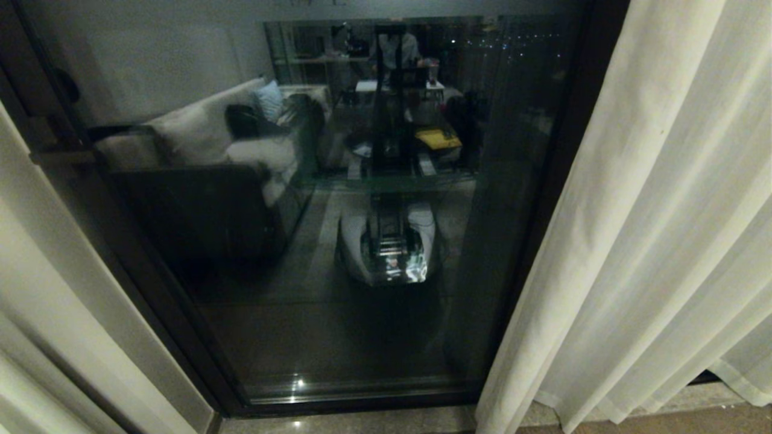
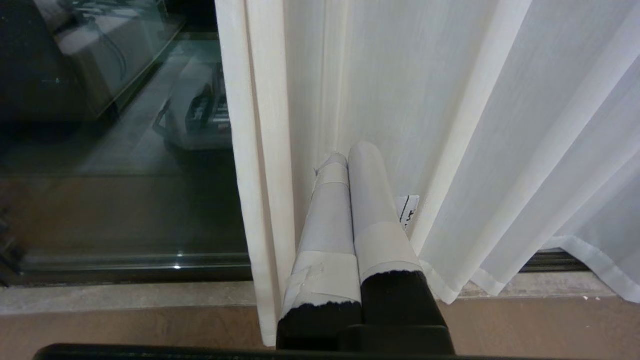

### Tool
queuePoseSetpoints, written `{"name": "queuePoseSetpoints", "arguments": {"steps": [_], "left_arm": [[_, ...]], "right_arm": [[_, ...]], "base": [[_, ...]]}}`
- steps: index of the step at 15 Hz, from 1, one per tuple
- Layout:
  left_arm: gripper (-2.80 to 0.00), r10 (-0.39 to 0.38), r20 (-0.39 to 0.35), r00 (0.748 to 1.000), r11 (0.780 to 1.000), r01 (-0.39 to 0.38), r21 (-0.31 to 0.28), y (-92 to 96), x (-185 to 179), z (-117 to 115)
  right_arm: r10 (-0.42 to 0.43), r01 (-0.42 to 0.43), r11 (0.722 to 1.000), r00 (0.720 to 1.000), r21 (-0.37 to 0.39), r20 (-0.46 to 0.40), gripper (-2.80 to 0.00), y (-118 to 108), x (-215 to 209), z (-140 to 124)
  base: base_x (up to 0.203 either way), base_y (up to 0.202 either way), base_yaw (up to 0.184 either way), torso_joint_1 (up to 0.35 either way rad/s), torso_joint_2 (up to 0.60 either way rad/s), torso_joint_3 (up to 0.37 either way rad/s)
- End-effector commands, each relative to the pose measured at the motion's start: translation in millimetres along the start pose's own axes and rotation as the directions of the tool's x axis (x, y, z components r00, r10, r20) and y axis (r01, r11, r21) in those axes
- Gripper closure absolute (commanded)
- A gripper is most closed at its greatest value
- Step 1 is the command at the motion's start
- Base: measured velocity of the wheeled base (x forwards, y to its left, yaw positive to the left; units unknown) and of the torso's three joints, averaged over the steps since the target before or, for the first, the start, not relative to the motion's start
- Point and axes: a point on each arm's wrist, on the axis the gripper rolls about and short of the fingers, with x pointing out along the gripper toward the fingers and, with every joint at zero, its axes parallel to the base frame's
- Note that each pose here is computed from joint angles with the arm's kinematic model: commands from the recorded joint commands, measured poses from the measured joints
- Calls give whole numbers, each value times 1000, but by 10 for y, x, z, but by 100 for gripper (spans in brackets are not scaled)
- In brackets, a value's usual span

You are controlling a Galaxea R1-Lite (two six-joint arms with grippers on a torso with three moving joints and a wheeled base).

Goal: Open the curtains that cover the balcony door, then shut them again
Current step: Pull the inner curtains open on both sides

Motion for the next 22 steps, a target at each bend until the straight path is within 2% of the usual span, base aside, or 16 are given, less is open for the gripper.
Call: {"name": "queuePoseSetpoints", "arguments": {"steps": [1, 5, 9, 11, 12, 16, 22], "left_arm": [[0, 1, 2, 1000, 1000, -1, -1, 0, -1, 0], [0, 1, 2, 1000, 1000, -1, -1, 0, -1, 0], [0, 1, 2, 1000, 1000, -1, -1, 0, -1, 0], [0, 1, 2, 1000, 1000, -1, -1, 0, -1, 0], [0, 1, 2, 1000, 1000, -1, -1, 0, -1, 0], [0, 1, 2, 1000, 1000, -1, -1, 0, -1, 0], [0, 1, 2, 1000, 1000, -1, -1, 0, -1, 0]], "right_arm": [[17, -17, 1000, 1000, -20, 1, 0, 4, 0, 1], [57, -53, 986, 998, -159, 17, 0, 12, -4, 21], [68, -65, 982, 998, -175, 8, 0, 12, -5, 77], [156, -148, 974, 987, -174, 38, 0, 28, -39, 227], [165, -156, 972, 986, -174, 35, 0, 28, -57, 278], [173, -169, 971, 985, -170, 13, 0, 19, -51, 620], [183, -187, 969, 982, -160, -40, 0, -6, 331, 1467]], "base": [[0, 0, 0, 0, 0, 0], [0, 0, 0, 0, 0, 0], [0, 0, 0, 0, 0, 0], [0, 0, 0, 0, 0, 0], [0, 0, 0, 0, 0, 0], [0, 0, 0, 0, 0, 0], [0, 0, 0, 0, 0, 0]]}}
